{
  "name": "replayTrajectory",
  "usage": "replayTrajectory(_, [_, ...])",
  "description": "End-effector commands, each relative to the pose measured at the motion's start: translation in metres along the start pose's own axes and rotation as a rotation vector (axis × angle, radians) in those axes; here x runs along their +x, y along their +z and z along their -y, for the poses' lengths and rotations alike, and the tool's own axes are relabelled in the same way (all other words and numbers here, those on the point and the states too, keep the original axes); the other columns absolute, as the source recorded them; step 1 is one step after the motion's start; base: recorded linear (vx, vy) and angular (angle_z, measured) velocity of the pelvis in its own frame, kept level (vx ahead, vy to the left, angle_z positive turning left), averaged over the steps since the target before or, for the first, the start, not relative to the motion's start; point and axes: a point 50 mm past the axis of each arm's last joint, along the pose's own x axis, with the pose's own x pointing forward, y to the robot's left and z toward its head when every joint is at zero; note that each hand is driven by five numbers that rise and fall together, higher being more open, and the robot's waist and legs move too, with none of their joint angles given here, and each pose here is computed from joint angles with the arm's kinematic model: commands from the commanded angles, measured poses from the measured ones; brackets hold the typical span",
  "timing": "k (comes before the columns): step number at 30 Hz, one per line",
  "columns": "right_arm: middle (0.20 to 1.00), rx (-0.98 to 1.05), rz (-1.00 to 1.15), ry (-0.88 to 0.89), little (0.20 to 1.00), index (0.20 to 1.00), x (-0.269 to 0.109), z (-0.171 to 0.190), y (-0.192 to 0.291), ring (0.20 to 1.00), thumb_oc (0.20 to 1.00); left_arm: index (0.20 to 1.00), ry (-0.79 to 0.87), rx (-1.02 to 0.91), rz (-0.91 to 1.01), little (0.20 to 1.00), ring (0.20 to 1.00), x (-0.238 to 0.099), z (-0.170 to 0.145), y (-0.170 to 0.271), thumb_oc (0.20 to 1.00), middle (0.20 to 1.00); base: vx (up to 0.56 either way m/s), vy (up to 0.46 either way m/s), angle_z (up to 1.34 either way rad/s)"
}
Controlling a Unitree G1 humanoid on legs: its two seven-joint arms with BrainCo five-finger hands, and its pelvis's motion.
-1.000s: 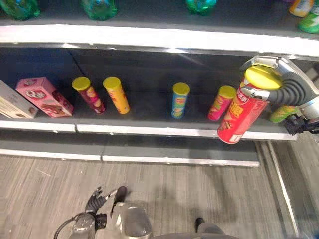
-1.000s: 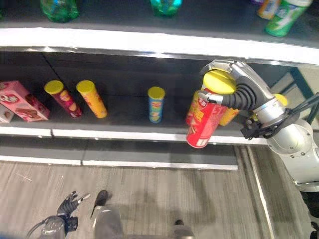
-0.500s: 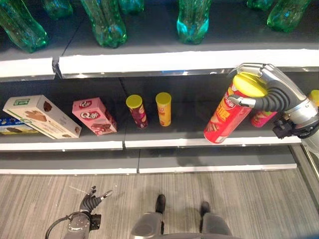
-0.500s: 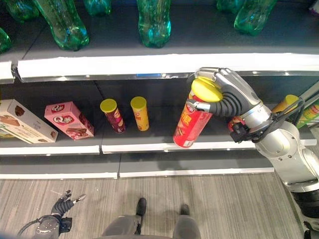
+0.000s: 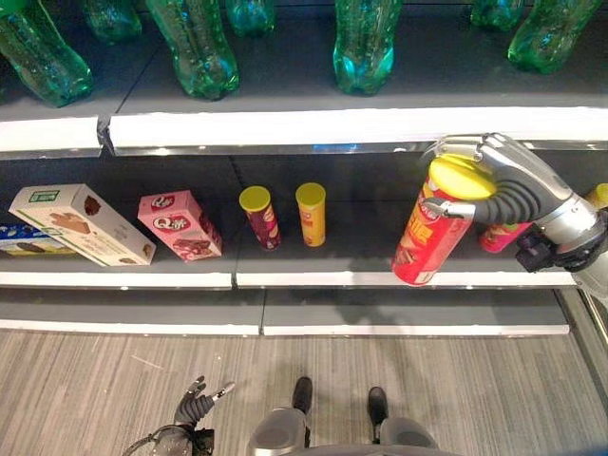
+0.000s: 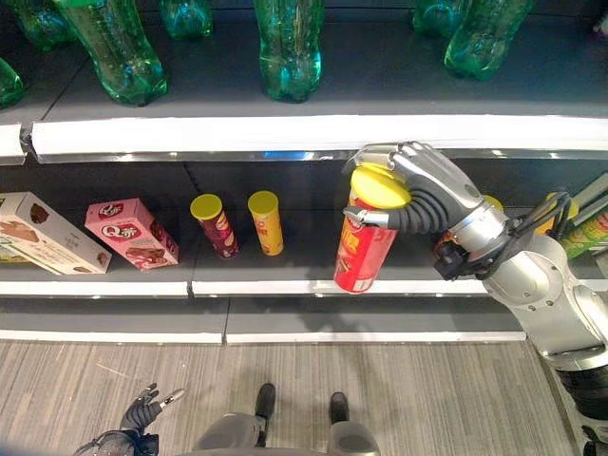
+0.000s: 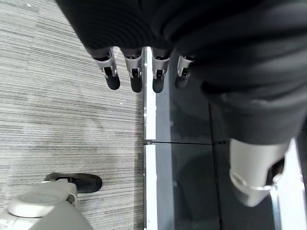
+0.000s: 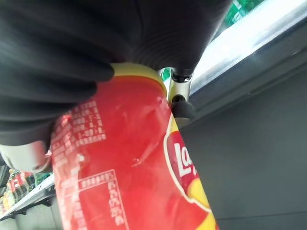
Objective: Put the goods on the table back onto the shelves and tidy them up.
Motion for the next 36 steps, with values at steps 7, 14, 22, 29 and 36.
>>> replayTrajectory(7, [0.200, -0.195, 0.073, -0.050, 0.200, 0.200, 0.031, 0.016, 0.007, 0.200, 0.200, 1.000, 0.048, 0.155, 0.099, 1.000, 1.000, 0.009, -0.025, 0.034, 1.000, 1.000, -0.11, 0.036, 0.00])
replayTrajectory(14, [0.200, -0.264, 0.087, -0.086, 0.200, 0.200, 0.035, 0.019, 0.009, 0.200, 0.200, 1.000, 0.040, 0.198, 0.155, 1.000, 1.000, 0.009, -0.027, 0.049, 1.000, 1.000, -0.06, 0.031, -0.10])
replayTrajectory(22, [0.200, -0.313, 0.069, -0.136, 0.200, 0.200, 0.049, 0.016, 0.002, 0.200, 0.200, 1.000, 0.048, 0.212, 0.203, 1.000, 1.000, 0.013, -0.023, 0.065, 1.000, 1.000, -0.02, 0.004, -0.02])
replayTrajectory(29, [0.200, -0.507, -0.061, -0.313, 0.200, 0.200, 0.059, 0.037, -0.027, 0.200, 0.200, 1.000, 0.031, 0.207, 0.296, 1.000, 1.000, 0.012, -0.013, 0.086, 1.000, 1.000, -0.04, -0.034, 0.06])
replayTrajectory(36, [0.200, -0.633, -0.158, -0.430, 0.200, 0.200, 0.052, 0.059, -0.042, 0.200, 0.200, 1.000, 0.004, 0.214, 0.313, 1.000, 1.000, 0.010, -0.006, 0.087, 1.000, 1.000, 0.00, -0.053, 0.26])
